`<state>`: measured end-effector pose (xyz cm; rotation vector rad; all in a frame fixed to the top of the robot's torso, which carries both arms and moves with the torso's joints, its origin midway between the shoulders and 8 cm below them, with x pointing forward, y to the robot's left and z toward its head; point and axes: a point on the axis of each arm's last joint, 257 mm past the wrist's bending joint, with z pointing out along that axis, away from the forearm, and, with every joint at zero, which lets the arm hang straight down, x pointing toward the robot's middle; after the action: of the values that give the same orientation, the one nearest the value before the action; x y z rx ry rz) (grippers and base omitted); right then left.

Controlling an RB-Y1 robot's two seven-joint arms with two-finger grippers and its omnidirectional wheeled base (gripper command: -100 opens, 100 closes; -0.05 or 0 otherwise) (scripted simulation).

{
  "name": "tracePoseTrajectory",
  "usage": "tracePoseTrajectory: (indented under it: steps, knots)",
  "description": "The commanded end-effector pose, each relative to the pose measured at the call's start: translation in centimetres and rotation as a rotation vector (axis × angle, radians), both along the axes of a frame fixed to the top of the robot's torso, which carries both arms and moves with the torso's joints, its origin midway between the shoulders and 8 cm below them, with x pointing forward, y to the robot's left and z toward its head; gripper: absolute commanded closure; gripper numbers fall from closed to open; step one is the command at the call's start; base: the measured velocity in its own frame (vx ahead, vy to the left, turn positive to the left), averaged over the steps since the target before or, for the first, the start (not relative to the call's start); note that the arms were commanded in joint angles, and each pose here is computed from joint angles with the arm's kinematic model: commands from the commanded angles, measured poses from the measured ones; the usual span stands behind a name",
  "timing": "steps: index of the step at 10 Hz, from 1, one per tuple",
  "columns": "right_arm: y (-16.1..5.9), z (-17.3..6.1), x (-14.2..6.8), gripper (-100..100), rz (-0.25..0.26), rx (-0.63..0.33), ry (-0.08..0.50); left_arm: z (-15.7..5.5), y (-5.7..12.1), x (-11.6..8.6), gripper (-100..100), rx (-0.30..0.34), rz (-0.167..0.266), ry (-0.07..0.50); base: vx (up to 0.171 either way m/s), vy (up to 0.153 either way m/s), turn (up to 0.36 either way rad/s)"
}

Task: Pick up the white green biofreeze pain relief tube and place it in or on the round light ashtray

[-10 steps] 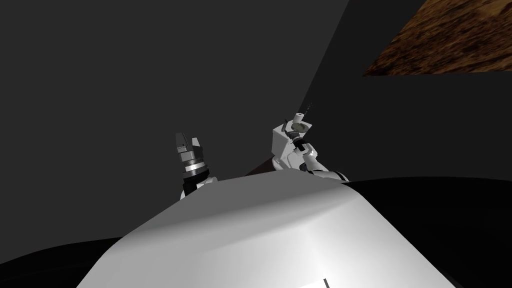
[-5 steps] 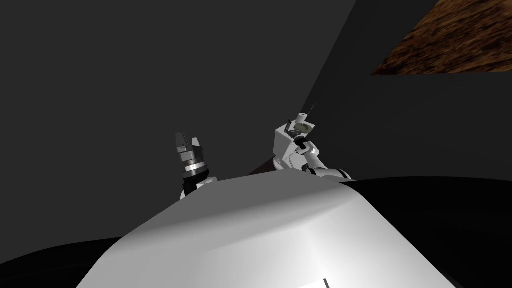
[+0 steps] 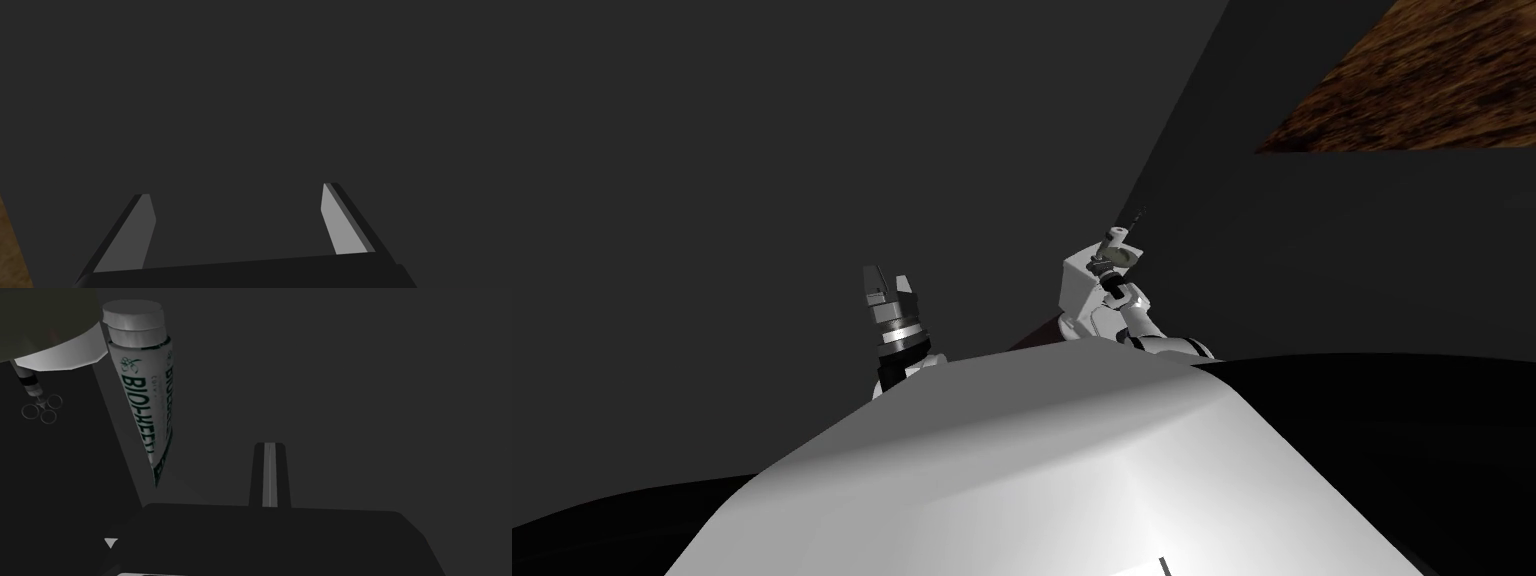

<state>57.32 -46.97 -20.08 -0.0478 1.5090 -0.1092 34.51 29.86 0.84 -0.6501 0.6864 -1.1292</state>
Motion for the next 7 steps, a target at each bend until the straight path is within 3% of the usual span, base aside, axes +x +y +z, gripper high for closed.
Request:
tracePoseTrajectory:
  steps: [1,2,7]
  knots:
    - [0.0,0.0,0.0,0,0.000,0.000,0.000,0.0,0.0,0.0,0,0.000,0.000,0.000,0.000,0.000,0.000]
    - [-1.6,0.1,-0.4,-100,-0.036,0.009,-0.003,0.0,0.0,0.0,0,0.000,0.000,0.000,-0.014,-0.006,0.030]
    - [-7.6,1.5,-2.4,-100,-0.158,-0.014,-0.033,0.0,0.0,0.0,0,0.000,0.000,0.000,-0.037,-0.027,0.054]
